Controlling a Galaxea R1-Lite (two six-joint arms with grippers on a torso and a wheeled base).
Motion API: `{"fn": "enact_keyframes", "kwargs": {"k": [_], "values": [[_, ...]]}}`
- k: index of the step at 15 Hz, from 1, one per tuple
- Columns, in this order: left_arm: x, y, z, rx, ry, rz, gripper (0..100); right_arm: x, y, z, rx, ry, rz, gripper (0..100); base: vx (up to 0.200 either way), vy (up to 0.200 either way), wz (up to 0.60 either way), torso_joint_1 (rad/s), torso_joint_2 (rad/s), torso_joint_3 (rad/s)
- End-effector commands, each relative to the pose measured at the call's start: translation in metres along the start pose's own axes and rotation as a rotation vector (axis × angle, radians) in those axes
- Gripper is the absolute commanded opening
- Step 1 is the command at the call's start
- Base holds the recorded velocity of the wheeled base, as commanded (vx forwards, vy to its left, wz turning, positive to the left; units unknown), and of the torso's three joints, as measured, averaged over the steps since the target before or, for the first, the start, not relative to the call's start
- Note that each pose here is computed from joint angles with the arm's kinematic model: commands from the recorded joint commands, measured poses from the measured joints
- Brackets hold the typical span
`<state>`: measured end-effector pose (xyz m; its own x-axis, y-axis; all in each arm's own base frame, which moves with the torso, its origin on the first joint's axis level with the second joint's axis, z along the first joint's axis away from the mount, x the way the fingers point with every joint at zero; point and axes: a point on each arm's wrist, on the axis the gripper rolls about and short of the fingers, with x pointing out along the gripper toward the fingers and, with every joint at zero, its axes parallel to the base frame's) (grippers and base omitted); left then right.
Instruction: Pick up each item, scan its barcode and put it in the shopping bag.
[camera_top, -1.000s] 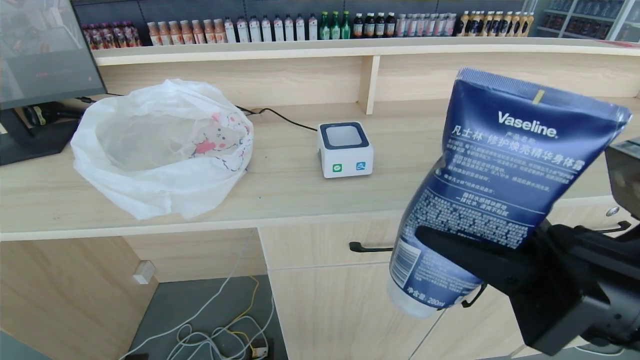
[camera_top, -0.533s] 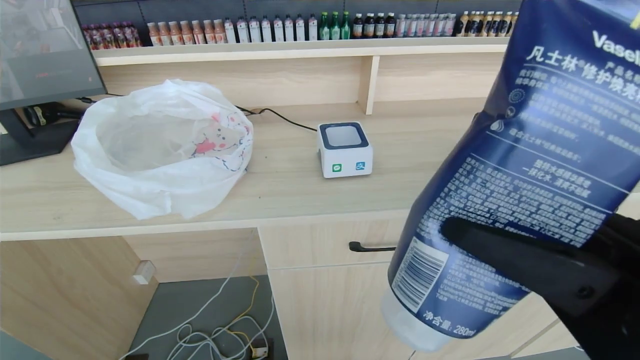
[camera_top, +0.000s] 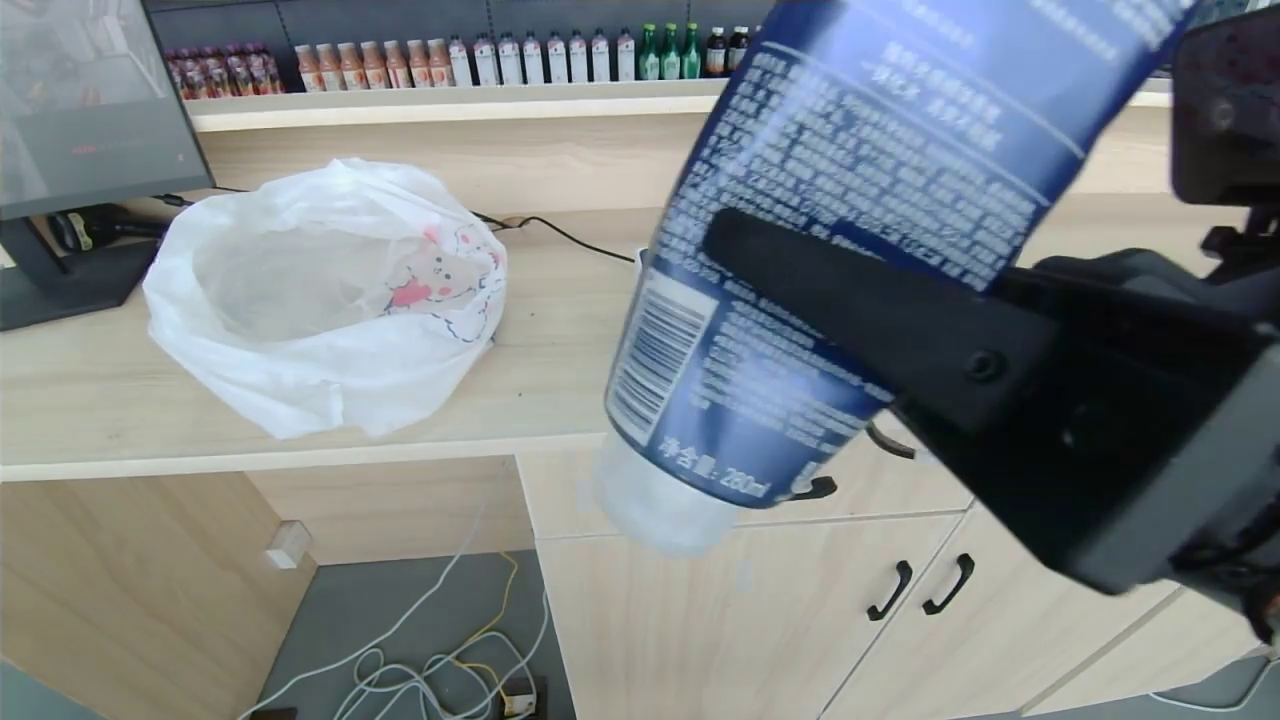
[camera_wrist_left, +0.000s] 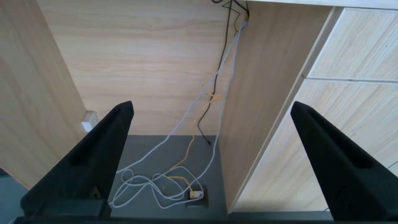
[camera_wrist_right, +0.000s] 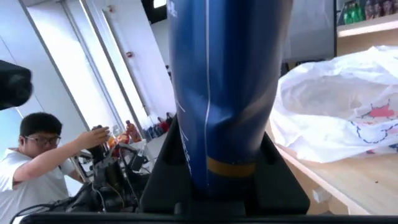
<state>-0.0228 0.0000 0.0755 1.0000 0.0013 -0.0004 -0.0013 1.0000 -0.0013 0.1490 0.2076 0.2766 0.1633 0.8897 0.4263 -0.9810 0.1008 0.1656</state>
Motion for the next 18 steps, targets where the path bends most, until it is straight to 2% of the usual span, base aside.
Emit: {"fn": "enact_keyframes", "kwargs": {"k": [1, 4, 7, 18], "values": [[0.000, 0.000, 0.000, 0.000, 0.000, 0.000, 100, 0.002, -0.007, -0.030, 0.064, 0.068, -0.045, 0, 0.000, 0.000, 0.00, 0.000, 0.00, 0.000], [0.000, 0.000, 0.000, 0.000, 0.000, 0.000, 100, -0.017, 0.008, -0.013, 0.050, 0.018, 0.000, 0, 0.000, 0.000, 0.00, 0.000, 0.00, 0.000], [0.000, 0.000, 0.000, 0.000, 0.000, 0.000, 100, -0.026, 0.014, -0.003, 0.042, -0.009, 0.001, 0, 0.000, 0.000, 0.00, 0.000, 0.00, 0.000], [0.000, 0.000, 0.000, 0.000, 0.000, 0.000, 100, -0.025, 0.013, -0.005, 0.042, 0.004, 0.019, 0, 0.000, 0.000, 0.00, 0.000, 0.00, 0.000]]}}
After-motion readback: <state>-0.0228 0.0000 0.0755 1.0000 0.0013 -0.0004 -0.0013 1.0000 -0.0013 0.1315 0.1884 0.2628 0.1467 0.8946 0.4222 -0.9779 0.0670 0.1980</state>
